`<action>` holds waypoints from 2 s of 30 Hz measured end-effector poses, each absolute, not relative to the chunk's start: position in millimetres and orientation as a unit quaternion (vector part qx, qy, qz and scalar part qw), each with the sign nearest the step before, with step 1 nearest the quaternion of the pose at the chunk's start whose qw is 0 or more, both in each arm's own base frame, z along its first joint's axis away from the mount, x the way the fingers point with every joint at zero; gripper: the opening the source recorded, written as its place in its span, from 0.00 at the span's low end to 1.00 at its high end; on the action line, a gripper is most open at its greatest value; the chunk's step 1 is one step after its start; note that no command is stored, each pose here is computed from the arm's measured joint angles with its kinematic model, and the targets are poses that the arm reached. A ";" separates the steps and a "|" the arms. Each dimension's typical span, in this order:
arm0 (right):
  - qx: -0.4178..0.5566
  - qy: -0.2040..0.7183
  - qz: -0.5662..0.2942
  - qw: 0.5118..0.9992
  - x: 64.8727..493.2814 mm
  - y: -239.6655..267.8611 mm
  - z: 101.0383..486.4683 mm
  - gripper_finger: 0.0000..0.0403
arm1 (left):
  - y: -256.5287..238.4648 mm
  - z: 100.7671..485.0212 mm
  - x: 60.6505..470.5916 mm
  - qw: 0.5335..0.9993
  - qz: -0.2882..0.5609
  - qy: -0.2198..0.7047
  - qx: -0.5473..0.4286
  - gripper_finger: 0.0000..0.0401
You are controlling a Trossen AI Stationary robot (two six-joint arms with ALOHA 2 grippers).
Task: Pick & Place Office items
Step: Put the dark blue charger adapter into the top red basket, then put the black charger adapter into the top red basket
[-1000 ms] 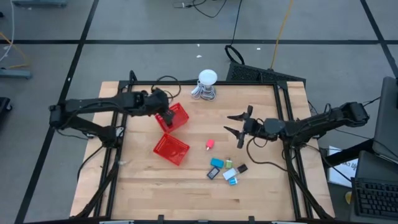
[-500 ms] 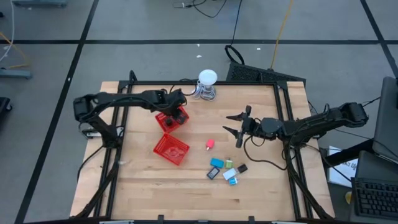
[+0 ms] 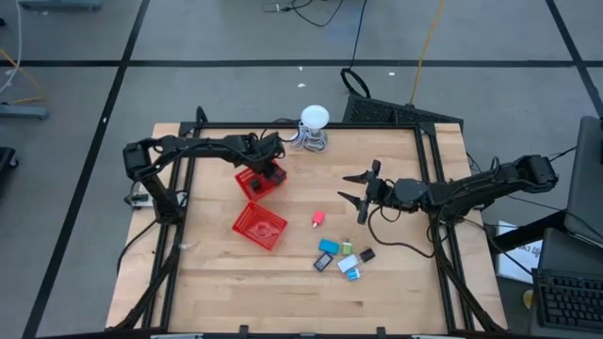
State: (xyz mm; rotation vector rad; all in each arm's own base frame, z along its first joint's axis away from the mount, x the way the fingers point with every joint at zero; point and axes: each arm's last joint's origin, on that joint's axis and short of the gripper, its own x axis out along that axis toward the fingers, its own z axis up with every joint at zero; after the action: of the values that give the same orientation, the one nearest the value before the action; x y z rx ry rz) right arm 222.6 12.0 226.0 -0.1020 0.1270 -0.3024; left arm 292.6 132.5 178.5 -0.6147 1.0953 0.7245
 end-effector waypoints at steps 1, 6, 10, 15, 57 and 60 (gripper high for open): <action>-0.051 0.063 -0.150 0.985 222.6 12.0 226.0 0.49 | 132.8 178.7 292.8 0.750 0.330 0.500 -0.281 0.33; -0.051 0.063 -0.150 0.985 222.6 12.0 226.0 0.50 | 132.8 179.0 293.7 0.753 0.328 0.496 -0.282 0.33; -0.051 0.063 -0.150 0.985 222.6 12.0 226.0 0.49 | 132.3 179.1 294.1 0.753 0.330 0.494 -0.284 0.33; -0.051 0.063 -0.151 0.985 222.6 12.0 226.0 0.49 | 131.8 179.1 294.5 0.751 0.333 0.491 -0.290 0.33; -0.053 0.071 -0.150 0.985 222.4 11.9 224.7 0.49 | 131.1 218.8 278.6 0.804 0.273 0.466 -0.249 0.89; -0.053 0.070 -0.150 0.985 222.4 11.9 224.7 0.49 | 123.5 246.4 270.4 0.839 0.258 0.425 -0.223 0.86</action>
State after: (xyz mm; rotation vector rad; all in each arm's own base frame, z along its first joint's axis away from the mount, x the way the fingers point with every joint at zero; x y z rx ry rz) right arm 222.4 11.9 224.7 -0.1058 0.1414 -0.3019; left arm 270.4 123.5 246.4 -0.4714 0.8980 0.5447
